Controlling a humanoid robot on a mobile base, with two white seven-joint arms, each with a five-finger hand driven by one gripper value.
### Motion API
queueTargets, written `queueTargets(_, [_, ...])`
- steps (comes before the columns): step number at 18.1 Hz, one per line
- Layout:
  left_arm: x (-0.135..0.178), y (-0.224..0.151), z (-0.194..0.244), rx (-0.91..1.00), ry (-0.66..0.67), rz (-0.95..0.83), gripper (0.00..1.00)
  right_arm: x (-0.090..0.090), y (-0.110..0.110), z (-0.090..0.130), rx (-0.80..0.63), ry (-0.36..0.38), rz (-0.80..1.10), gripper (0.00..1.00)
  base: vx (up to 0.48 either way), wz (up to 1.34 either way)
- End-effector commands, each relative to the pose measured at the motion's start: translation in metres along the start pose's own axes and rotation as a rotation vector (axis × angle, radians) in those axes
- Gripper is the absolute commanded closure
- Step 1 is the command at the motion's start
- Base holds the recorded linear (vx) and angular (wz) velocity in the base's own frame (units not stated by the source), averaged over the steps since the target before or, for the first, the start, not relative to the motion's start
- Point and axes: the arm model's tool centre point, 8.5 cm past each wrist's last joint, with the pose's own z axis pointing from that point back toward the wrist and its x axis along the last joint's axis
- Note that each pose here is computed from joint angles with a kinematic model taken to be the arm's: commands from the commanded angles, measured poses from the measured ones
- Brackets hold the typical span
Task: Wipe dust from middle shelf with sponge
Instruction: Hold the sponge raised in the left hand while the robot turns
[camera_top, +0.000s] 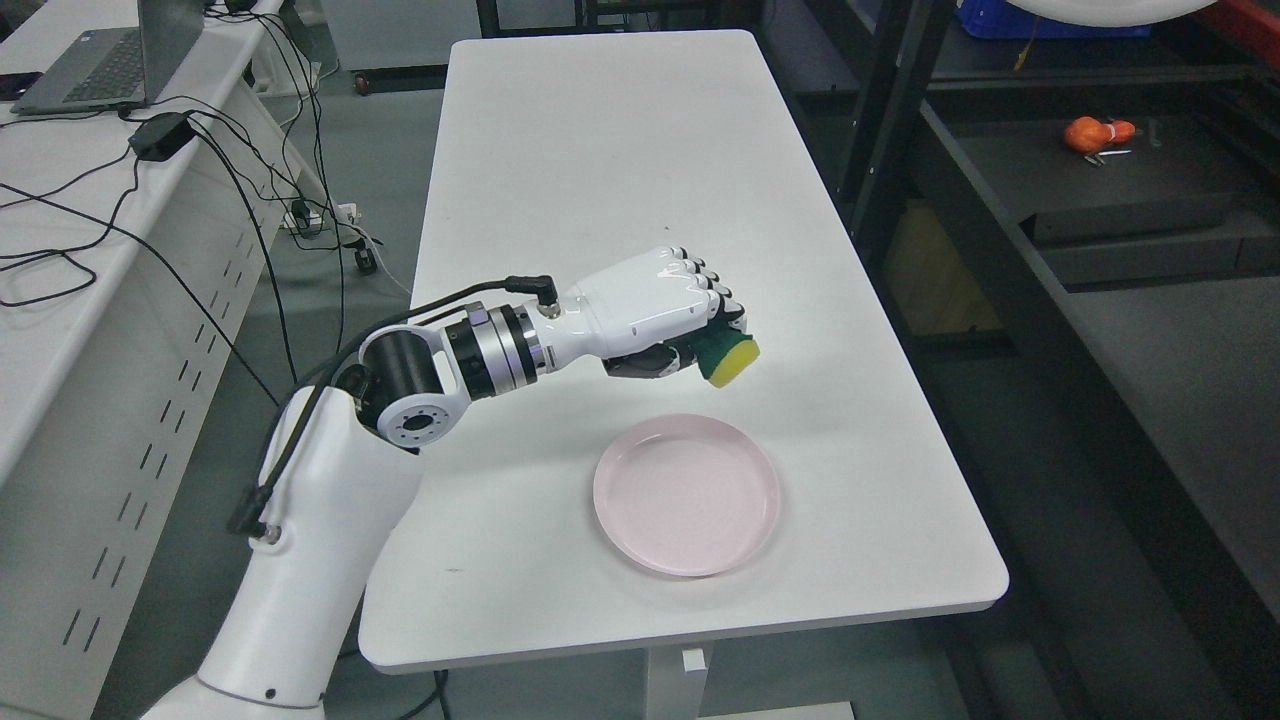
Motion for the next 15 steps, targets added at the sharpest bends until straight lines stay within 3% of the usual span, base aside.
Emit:
queueTargets(1, [0.0031, 0.0000, -0.0042, 0.009, -0.007, 0.008, 1.00, 0.0020, -0.0100, -0.0007, -0.015, 0.050, 0.003, 0.00, 0.000, 0.00])
queueTargets(15, [0.0065, -0.0004, -0.0087, 0.016, -0.015, 0.015, 1.00, 0.0020, -0.0100, -0.0007, -0.015, 0.050, 0.003, 0.00, 0.000, 0.00])
